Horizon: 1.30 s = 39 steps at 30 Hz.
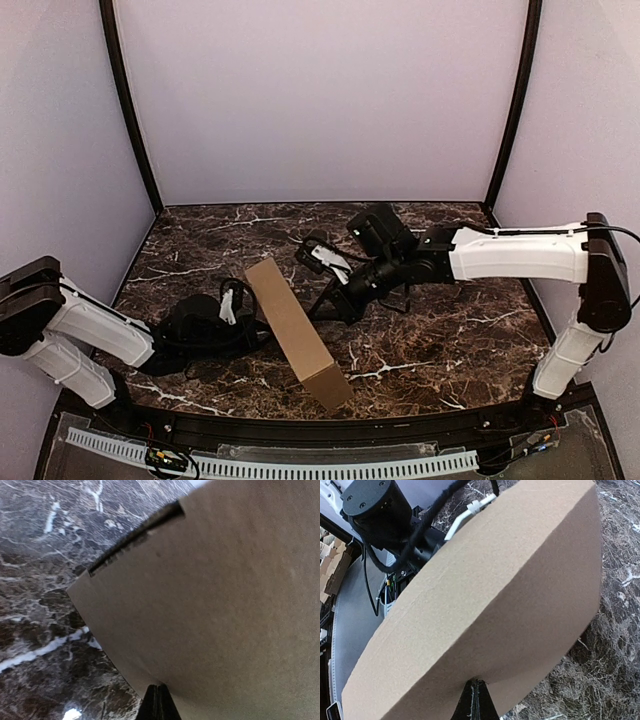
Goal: Fold the paper box
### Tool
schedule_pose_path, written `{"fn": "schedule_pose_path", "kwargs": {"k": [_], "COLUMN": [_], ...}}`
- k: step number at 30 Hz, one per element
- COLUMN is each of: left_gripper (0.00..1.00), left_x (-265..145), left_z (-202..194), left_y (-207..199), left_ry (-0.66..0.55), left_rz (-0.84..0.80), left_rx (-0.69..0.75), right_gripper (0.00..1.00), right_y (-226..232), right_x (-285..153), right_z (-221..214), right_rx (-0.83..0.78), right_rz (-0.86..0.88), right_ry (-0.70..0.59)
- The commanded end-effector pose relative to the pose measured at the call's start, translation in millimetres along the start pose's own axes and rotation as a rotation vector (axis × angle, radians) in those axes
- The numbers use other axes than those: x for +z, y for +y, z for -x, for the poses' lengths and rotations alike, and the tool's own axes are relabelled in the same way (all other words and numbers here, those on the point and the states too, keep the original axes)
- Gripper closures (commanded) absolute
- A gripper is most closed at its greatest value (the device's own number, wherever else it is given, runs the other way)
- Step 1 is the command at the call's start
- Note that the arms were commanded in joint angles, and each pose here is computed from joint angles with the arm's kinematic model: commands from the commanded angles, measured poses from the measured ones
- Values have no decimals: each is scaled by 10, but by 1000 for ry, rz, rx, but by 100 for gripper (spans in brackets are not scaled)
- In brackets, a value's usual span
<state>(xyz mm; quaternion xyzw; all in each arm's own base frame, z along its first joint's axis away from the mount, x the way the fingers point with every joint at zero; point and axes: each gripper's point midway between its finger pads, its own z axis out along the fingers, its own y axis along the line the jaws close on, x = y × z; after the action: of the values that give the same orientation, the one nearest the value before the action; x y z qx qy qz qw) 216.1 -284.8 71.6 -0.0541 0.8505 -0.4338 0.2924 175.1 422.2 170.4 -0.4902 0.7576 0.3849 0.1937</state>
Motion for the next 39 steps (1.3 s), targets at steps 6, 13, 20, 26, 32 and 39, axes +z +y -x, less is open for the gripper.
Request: {"fn": "schedule_pose_path", "kwargs": {"k": [6, 13, 20, 26, 32, 39], "left_gripper": [99, 99, 99, 95, 95, 94], "left_x": [171, 173, -99, -432, -582, -744], "left_z": [-15, -62, -30, 137, 16, -31], "left_y": [-468, -321, 52, 87, 239, 436], "left_ry": [62, 129, 160, 135, 180, 198], "left_rz": [-190, -127, 76, 179, 229, 324], "left_rx": [22, 28, 100, 180, 164, 166], "right_gripper": [100, 100, 100, 100, 100, 100], "right_y": [90, -193, -429, -667, -823, -911], "right_x": [86, 267, 393, 426, 403, 250], "right_z": [334, 214, 81, 8, 33, 25], "right_rx": [48, 74, 91, 119, 130, 137], "right_rz": [39, -66, -138, -178, -197, -227], "right_ry": [-157, -116, -80, -71, -82, -99]}}
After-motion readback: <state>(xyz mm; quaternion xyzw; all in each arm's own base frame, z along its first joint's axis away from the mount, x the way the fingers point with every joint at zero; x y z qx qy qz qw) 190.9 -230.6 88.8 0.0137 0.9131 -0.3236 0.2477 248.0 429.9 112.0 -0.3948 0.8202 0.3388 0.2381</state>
